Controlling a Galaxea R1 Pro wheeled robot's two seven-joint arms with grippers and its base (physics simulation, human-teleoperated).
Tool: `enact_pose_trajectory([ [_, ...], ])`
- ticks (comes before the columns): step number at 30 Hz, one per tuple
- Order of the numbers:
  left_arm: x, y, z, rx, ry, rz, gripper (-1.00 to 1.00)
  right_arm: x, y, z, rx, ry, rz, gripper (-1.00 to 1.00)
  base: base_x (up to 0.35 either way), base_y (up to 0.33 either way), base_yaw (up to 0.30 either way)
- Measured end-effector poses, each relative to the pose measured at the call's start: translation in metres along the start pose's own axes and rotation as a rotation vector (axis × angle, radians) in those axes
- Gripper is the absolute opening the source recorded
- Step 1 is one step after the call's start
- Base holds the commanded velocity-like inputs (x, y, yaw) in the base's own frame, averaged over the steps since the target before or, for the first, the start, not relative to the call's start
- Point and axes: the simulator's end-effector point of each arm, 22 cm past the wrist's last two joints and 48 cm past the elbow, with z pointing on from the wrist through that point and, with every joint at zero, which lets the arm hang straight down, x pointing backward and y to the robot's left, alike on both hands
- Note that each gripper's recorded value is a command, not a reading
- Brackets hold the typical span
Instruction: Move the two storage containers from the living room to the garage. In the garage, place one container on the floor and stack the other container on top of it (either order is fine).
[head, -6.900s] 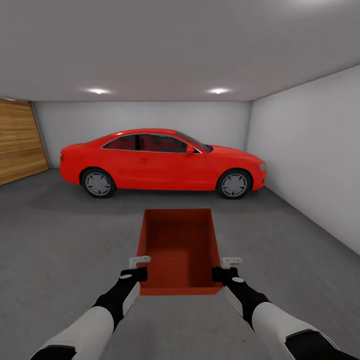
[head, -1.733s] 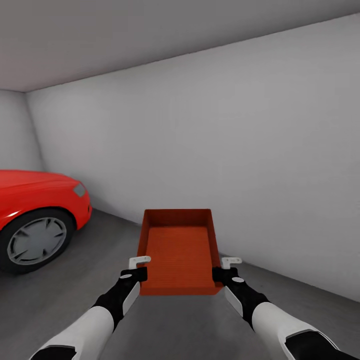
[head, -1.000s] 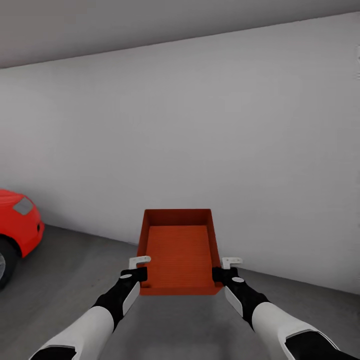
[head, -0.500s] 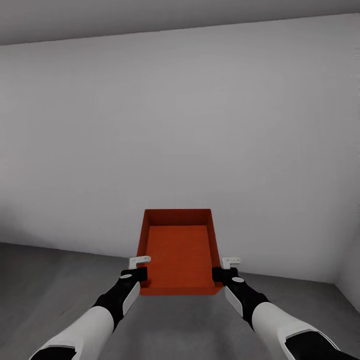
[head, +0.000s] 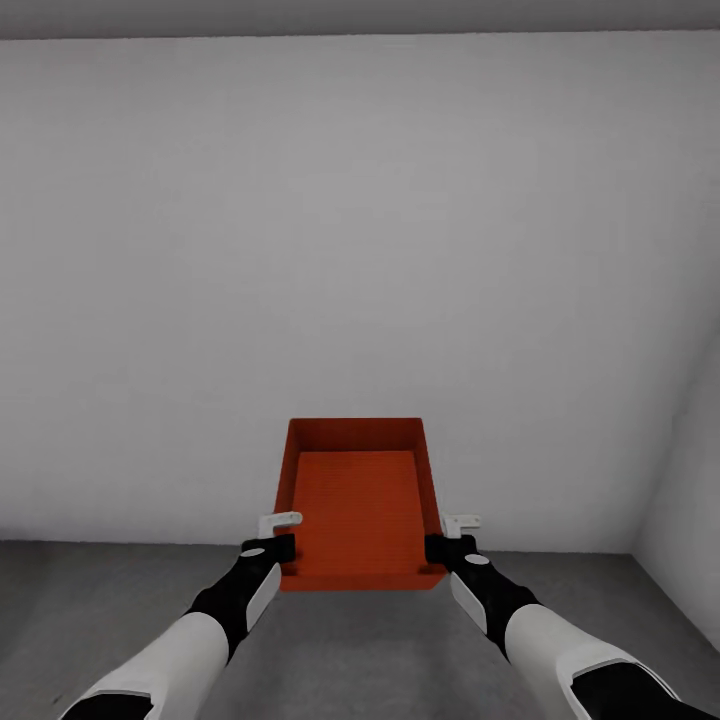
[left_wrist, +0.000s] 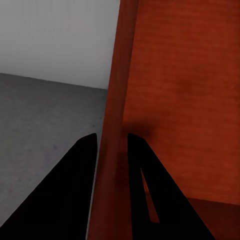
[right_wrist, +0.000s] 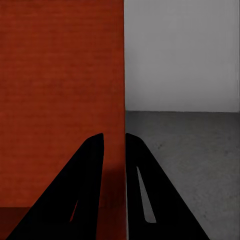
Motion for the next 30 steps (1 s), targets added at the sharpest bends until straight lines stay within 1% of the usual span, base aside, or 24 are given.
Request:
enact_pose_trajectory([
  [4,-0.0003,0.0018,0.0008,0.001,0.0,0.001,-1.0,0.0001,0.0019,0.0002,0.002,0.0,0.001,-1.0,0.148,0.041,-0.018],
  [30,-0.0004,0.0013,0.0009,0.001,0.0,0.001,-1.0,0.0001,0.0015,0.0004,0.002,0.0,0.001,-1.0,0.002,0.001,0.0],
])
